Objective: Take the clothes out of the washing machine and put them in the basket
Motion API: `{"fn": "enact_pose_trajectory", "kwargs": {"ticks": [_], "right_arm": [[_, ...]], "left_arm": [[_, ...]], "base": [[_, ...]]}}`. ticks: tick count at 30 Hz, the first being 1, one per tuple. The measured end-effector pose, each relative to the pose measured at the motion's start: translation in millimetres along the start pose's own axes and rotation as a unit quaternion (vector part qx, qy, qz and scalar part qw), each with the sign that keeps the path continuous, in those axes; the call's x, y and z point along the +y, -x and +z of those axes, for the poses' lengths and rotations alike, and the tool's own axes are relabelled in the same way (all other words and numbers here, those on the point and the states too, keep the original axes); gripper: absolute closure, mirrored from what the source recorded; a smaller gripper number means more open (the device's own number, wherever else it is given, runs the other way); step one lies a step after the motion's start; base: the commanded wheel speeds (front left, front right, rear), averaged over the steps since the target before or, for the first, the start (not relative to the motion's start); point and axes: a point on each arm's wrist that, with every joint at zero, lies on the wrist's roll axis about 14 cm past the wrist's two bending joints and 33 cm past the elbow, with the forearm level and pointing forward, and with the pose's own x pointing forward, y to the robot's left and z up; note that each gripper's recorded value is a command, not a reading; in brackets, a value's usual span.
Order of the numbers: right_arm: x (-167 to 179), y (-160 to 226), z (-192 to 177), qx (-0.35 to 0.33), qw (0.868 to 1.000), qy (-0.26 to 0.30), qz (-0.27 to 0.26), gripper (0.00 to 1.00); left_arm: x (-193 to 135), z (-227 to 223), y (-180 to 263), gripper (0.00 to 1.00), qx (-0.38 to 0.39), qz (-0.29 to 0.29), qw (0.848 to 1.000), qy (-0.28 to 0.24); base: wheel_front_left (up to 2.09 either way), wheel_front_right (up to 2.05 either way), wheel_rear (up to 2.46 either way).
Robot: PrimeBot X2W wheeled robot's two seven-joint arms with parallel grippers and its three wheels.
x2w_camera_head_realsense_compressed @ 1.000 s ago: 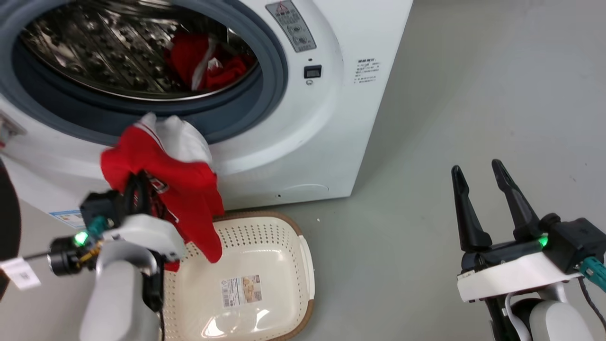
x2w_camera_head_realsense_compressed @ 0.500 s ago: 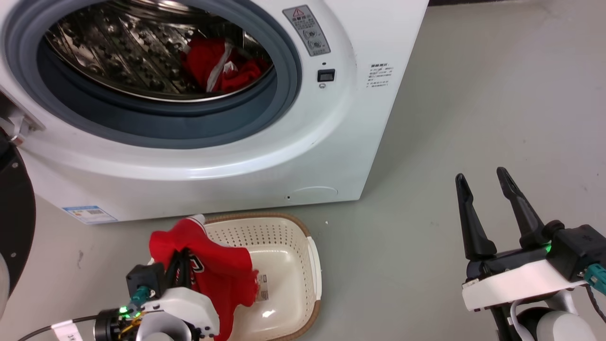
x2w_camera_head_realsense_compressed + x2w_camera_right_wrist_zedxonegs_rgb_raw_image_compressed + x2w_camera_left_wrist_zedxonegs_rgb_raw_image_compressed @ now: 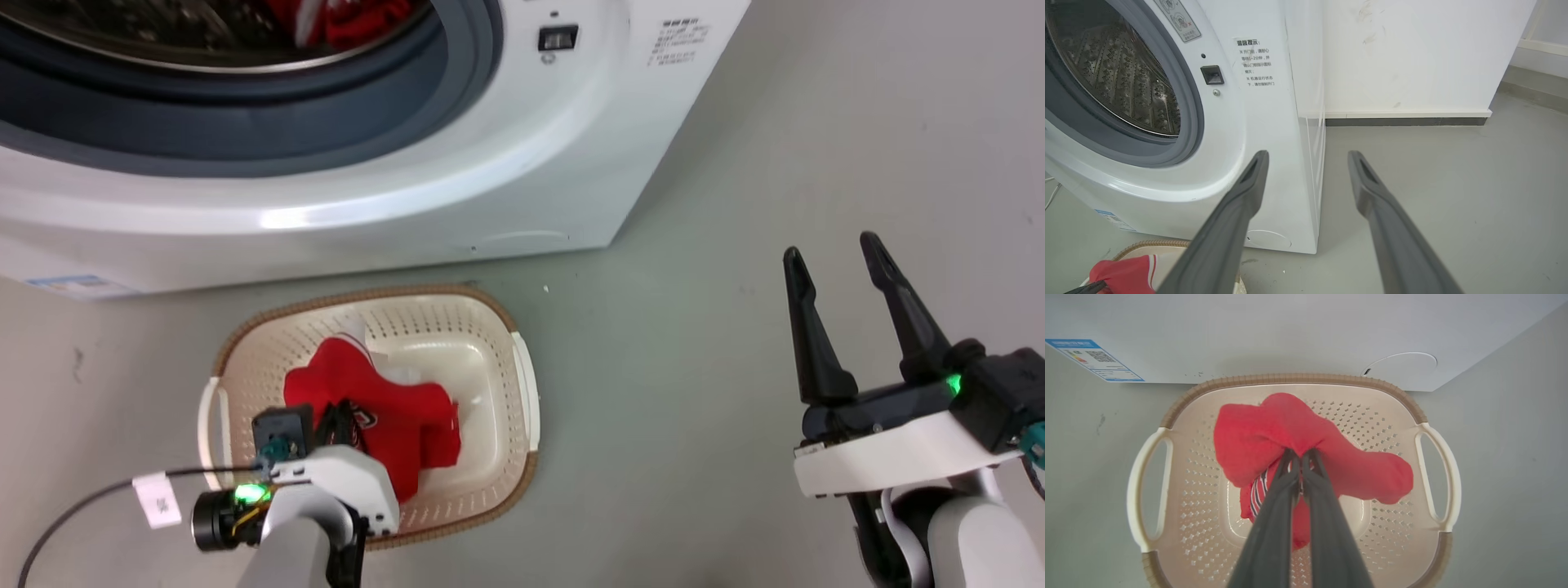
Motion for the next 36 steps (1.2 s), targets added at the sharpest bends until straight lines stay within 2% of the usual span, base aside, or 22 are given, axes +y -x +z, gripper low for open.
{"fn": "enact_pose_trajectory", "kwargs": {"ticks": [11,21,22,23,30,36], "right_arm": [[-11,-22,-49,0.045,0.999,-0.005,-0.007,0.0],[-23,-22,-70,0.061,0.998,-0.01,-0.024,0.0],[-23,-23,-69,0.059,0.998,-0.01,-0.024,0.0],[-23,-23,-68,0.058,0.998,-0.01,-0.023,0.0],[-17,-21,-47,0.029,0.999,0.003,-0.015,0.0],[-12,-6,-27,0.02,1.0,0.011,-0.014,0.0]], "left_arm": [[0,-45,-54,1.0,0.083,0.013,0.996,-0.003],[8,-102,-48,1.0,0.172,0.04,0.984,0.009],[9,-103,-47,0.67,0.174,0.042,0.984,0.01],[10,-103,-46,0.0,0.175,0.044,0.984,0.013],[11,-79,-36,0.0,0.142,0.042,0.989,0.022],[19,-40,-18,0.0,0.079,0.051,0.995,0.036]], "base": [[0.0,0.0,0.0],[0.0,0.0,0.0],[0.0,0.0,0.0],[0.0,0.0,0.0],[0.0,0.0,0.0],[0.0,0.0,0.0]]}}
